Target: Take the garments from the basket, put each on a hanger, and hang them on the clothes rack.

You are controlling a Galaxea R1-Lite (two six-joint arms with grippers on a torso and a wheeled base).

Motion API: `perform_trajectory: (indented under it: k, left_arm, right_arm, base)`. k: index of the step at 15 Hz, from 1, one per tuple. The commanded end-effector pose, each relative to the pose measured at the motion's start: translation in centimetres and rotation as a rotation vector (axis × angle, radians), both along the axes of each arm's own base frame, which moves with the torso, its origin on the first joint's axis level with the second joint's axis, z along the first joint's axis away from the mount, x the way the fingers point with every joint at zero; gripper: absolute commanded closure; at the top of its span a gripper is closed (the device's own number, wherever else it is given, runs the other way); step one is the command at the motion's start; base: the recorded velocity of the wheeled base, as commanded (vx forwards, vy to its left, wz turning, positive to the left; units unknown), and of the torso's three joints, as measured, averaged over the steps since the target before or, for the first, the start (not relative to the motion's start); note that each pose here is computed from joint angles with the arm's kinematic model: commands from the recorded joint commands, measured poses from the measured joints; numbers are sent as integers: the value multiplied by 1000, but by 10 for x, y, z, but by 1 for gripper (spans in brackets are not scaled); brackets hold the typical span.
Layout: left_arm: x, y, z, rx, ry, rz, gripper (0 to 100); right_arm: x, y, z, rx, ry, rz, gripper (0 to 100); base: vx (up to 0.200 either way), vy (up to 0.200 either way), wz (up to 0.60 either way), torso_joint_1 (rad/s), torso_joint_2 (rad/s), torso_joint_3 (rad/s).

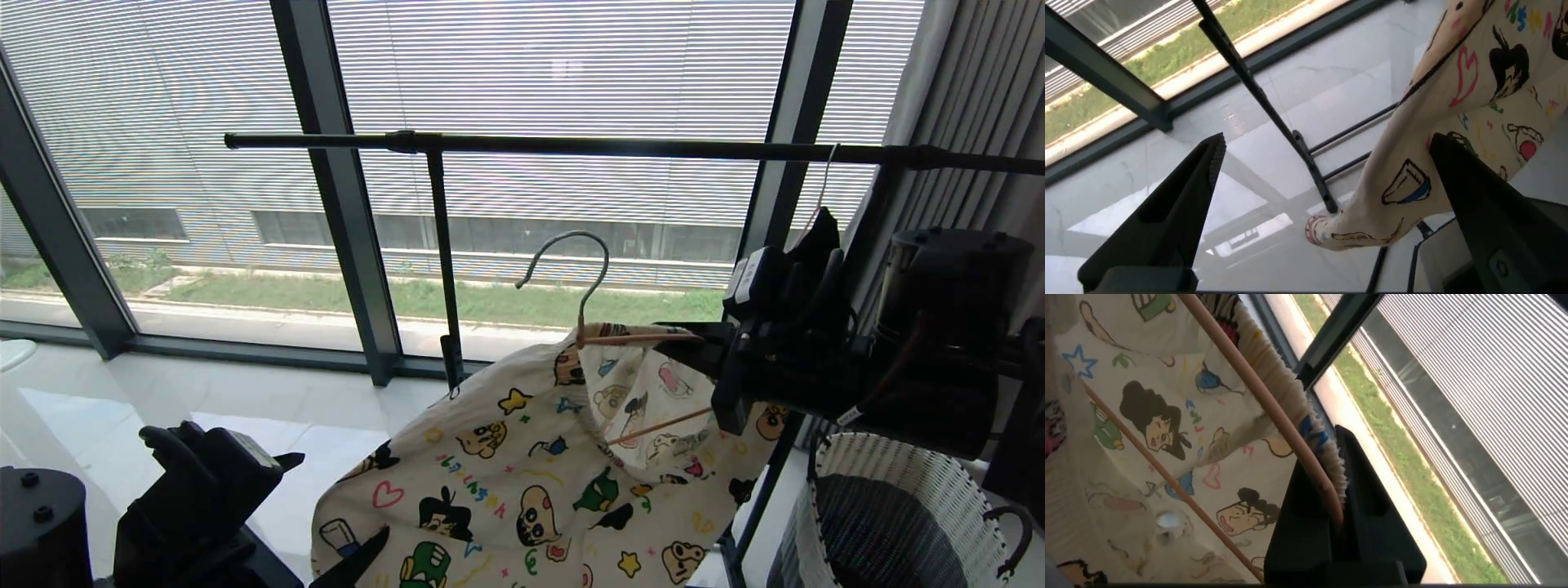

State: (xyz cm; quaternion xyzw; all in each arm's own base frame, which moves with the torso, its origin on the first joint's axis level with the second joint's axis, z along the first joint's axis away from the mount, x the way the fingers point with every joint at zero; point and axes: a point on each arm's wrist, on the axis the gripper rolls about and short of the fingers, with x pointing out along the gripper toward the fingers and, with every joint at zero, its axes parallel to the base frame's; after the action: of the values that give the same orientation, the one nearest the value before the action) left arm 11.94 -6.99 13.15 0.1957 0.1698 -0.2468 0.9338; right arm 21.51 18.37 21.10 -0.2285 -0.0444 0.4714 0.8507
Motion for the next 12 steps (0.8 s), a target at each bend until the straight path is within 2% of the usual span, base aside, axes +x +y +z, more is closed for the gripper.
perform_trajectory:
  k: [1,4,5,6,10,12]
  left_arm:
    - [0,0,1,-5,-3,-6,0]
    - [4,2,-3,-10,27,30,0]
    - [5,2,-2,-58,44,57,100]
    - [6,2,1,-88,48,69,100]
    - [6,2,-2,-81,58,74,100]
    - [11,14,-9,-64,87,168,100]
  right_arm:
    - [-3,-2,5,16,-7,1,100]
    - [-10,-2,14,39,-31,14,100]
    - [-12,-3,17,45,-35,17,100]
    - [-13,-4,18,48,-39,19,100]
    - [-13,-4,18,48,-38,14,100]
    - [-12,-5,18,83,10,-46,100]
  base:
    - [0,0,0,0,0,0]
    - [0,0,0,0,0,0]
    - [0,0,0,0,0,0]
    - [0,0,0,0,0,0]
    - [0,0,0,0,0,0]
    - [0,0,0,0,0,0]
